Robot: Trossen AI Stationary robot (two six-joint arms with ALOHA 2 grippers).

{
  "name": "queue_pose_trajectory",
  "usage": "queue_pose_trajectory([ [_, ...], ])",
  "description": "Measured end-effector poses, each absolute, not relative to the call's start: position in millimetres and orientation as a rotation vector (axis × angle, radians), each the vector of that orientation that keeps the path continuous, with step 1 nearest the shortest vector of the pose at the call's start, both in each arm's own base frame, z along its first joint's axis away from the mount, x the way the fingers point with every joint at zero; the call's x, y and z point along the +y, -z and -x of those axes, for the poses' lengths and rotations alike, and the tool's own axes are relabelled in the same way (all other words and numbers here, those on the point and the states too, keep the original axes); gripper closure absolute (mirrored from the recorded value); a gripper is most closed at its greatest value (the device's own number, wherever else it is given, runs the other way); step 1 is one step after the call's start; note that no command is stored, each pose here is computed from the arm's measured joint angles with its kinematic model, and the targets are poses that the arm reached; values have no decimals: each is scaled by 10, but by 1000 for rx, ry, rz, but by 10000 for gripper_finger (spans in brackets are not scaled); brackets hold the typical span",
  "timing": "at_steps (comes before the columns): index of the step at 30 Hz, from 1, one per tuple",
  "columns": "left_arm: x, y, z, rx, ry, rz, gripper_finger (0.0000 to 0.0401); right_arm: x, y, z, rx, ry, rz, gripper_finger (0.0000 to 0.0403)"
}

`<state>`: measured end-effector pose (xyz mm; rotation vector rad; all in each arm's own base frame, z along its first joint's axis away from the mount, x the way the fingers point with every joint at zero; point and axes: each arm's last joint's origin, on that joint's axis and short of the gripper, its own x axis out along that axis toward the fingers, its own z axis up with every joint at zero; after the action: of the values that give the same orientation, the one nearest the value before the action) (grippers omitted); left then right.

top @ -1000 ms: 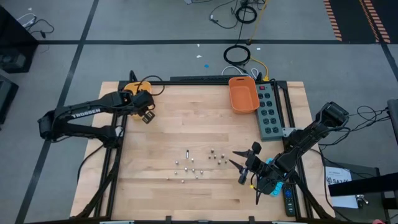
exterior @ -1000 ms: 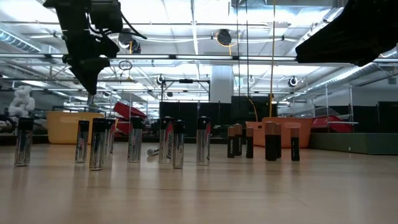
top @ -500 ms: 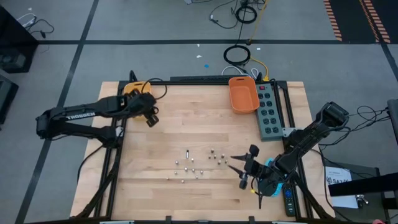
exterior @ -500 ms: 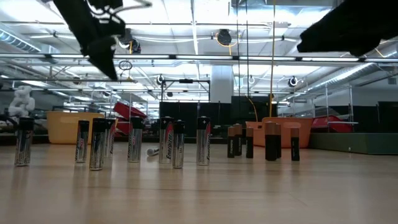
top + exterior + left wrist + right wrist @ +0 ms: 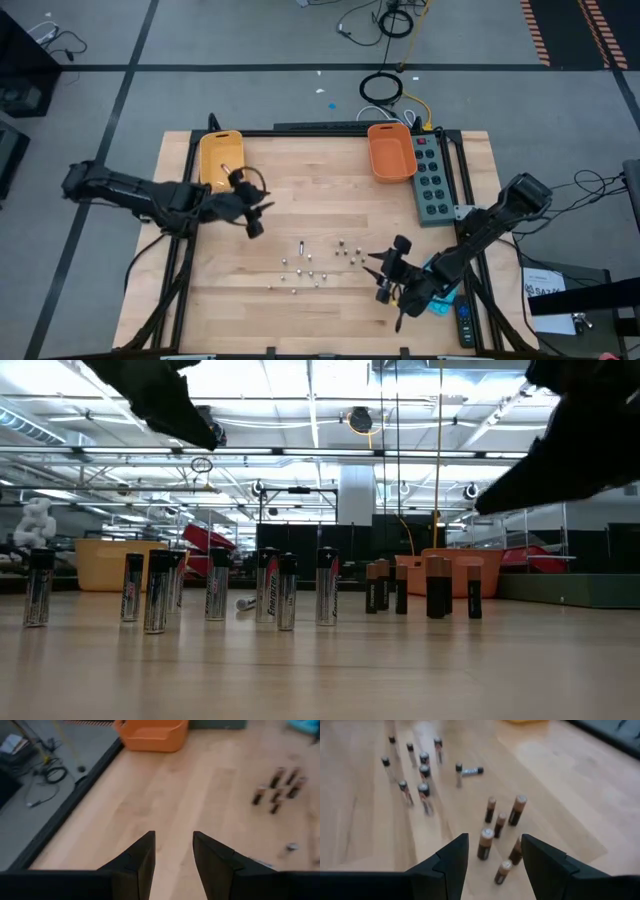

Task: Sort batteries
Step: Put the black battery into the orange bin

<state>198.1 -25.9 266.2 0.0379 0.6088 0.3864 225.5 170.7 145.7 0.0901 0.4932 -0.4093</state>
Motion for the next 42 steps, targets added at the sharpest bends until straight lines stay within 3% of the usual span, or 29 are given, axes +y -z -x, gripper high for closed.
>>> queue_pose_trajectory([
  [14, -579, -2561, -1921, 539, -313, 6, 260, 1686, -1027, -2315, 540, 508, -54, 229],
  [42, -664, -2559, -1890, 530, -292, 29, 260, 1633, -958, -2360, 488, 488, -124, 229],
])
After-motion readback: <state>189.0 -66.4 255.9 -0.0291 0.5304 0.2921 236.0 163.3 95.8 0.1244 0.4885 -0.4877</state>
